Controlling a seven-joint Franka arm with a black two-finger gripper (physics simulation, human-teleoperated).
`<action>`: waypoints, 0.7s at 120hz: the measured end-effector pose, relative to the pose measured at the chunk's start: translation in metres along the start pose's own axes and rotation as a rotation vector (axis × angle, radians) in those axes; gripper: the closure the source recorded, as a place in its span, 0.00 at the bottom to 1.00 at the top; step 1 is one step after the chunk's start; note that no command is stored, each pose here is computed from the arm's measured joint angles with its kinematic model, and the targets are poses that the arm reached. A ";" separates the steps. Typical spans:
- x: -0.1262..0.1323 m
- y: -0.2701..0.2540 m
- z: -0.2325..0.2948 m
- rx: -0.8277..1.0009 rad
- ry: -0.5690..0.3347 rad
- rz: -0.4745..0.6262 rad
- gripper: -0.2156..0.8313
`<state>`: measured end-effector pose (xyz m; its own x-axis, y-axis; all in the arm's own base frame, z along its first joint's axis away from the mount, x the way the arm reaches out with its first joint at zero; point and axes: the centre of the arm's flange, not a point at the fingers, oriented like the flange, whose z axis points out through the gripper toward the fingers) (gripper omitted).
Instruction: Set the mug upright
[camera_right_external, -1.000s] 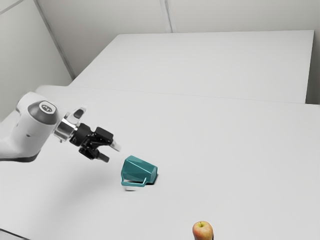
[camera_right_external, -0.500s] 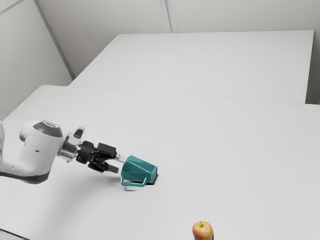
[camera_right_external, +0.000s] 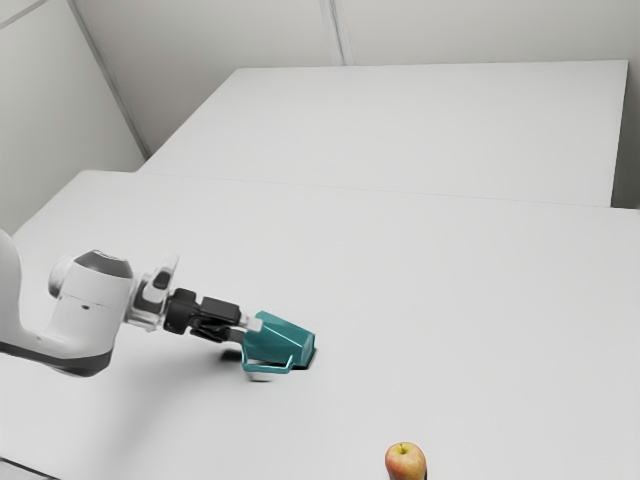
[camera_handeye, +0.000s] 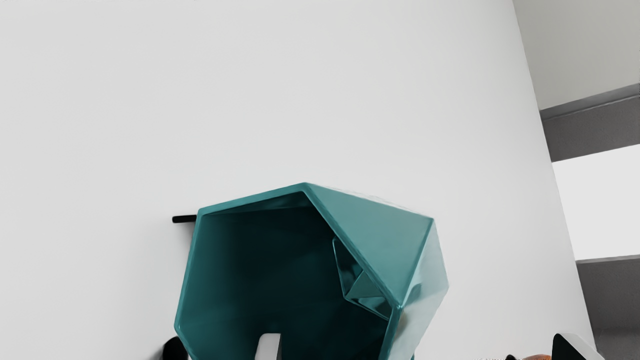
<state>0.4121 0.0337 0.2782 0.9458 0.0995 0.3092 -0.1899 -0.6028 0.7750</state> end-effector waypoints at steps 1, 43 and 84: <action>0.000 0.000 0.000 0.000 0.000 0.003 0.22; 0.000 0.010 0.013 -0.011 -0.020 0.113 0.22; -0.001 0.013 0.021 -0.019 -0.032 0.163 0.22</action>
<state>0.4141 0.0086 0.2762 0.9100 -0.0241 0.4140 -0.3462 -0.5937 0.7264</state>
